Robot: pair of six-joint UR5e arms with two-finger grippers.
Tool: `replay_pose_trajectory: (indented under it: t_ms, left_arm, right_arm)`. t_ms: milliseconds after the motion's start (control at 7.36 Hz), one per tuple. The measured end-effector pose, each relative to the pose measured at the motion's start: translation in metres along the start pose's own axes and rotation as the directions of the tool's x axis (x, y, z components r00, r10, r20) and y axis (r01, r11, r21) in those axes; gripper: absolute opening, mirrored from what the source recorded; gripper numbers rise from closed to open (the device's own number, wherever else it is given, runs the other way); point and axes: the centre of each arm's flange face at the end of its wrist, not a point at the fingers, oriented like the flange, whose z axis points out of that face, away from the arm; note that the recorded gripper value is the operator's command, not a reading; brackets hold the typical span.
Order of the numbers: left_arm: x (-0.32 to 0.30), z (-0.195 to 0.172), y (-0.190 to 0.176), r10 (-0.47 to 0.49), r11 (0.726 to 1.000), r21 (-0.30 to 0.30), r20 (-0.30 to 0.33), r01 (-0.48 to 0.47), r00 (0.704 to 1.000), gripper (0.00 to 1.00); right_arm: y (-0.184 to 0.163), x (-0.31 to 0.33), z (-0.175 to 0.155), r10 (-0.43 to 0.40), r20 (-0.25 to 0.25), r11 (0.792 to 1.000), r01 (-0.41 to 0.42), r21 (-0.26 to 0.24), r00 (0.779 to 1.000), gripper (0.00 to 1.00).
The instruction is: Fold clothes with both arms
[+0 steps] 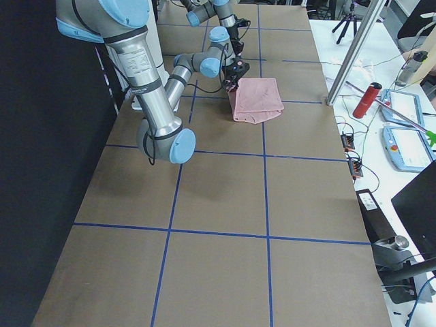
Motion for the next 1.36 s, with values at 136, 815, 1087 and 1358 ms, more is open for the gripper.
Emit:
replay_pose_trajectory:
  t_ms: [136,815,1087,1358]
  left_arm:
    - [0.013,0.011,-0.021,0.012,0.999,0.039,0.004,-0.012,1.0,0.0]
    - [0.03,0.045,-0.063,0.062,0.992,0.104,0.019,-0.064,0.998,0.0]
    - [0.031,0.06,-0.067,0.061,0.992,0.109,0.02,-0.063,0.998,0.13]
    - [0.035,0.116,-0.106,0.119,0.984,0.133,-0.008,-0.117,0.993,0.99]
  right_arm:
    - [-0.019,-0.027,0.012,0.013,-0.016,1.0,-0.013,0.018,1.0,0.0]
    - [-0.075,-0.085,0.066,0.042,-0.021,0.999,-0.041,0.033,0.999,0.0]
    - [-0.079,-0.097,0.086,0.021,-0.051,0.999,-0.019,0.043,0.998,0.51]
    - [-0.109,-0.117,0.15,-0.04,-0.046,0.998,0.042,0.054,0.998,1.0]
